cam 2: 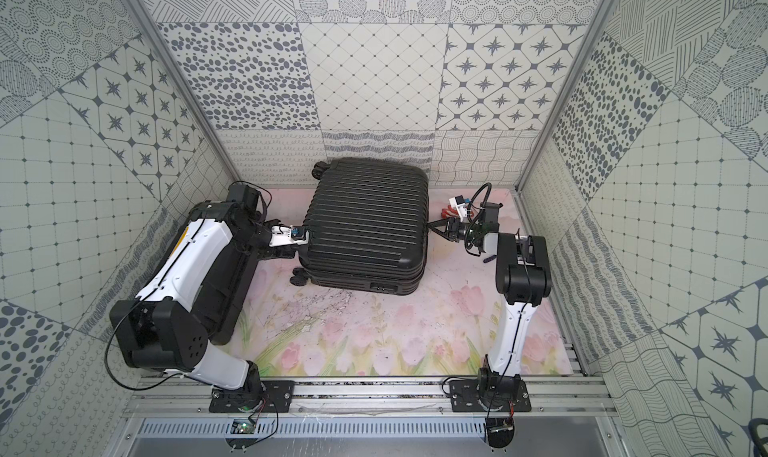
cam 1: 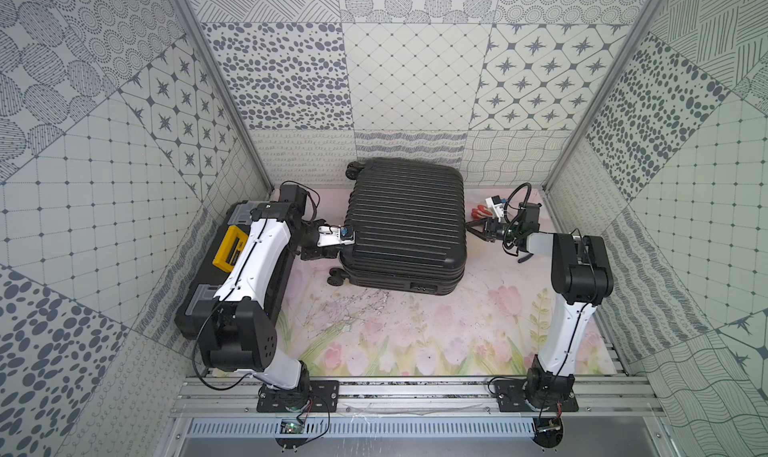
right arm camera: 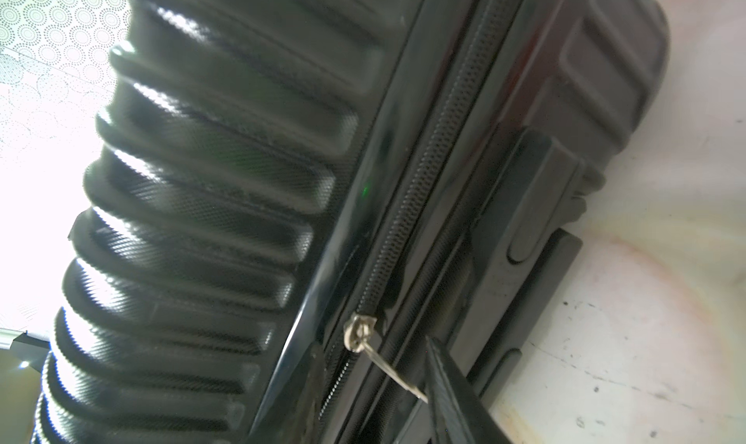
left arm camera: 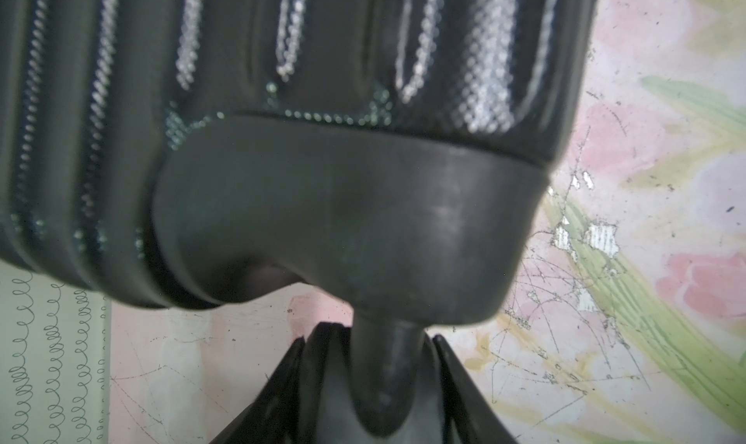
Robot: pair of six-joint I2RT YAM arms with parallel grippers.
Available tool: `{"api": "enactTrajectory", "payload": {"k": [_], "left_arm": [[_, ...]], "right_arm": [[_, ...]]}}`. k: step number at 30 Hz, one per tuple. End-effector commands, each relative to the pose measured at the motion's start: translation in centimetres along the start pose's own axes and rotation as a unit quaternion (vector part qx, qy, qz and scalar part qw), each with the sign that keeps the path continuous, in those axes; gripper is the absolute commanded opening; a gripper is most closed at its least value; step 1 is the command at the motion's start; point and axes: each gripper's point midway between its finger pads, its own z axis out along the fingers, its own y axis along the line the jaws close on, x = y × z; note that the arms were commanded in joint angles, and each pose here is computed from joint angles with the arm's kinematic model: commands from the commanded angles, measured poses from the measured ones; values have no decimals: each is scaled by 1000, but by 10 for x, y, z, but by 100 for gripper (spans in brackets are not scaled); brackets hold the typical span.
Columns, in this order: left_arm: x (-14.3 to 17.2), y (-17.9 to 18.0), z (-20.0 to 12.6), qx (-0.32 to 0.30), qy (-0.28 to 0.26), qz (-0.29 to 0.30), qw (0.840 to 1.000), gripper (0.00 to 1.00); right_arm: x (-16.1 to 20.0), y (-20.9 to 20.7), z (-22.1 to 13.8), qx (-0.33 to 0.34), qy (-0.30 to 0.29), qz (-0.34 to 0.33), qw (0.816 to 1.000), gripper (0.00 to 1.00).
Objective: Close the suitcase zippers
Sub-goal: Zip the zipper on the suitcase.
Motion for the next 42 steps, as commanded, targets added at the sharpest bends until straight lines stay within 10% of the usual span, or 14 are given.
{"api": "enactTrajectory", "payload": {"k": [1,18,29,42], "left_arm": [[-13,40,-7,-74,-46,-39,995,5],[-9,37,-4,-70,-39,-41,996,5],[-10,37,-3,-67,-43,-51,995,6],[-22,32,-10,-83,-83,-145,982,5]], "right_arm": [[2,2,4,-16,8,-13,1000,42],[11,5,3,-20,13,-4,1000,31],[12,3,4,-18,16,1,1000,5],[29,10,-6,36,7,-16,999,0]]}}
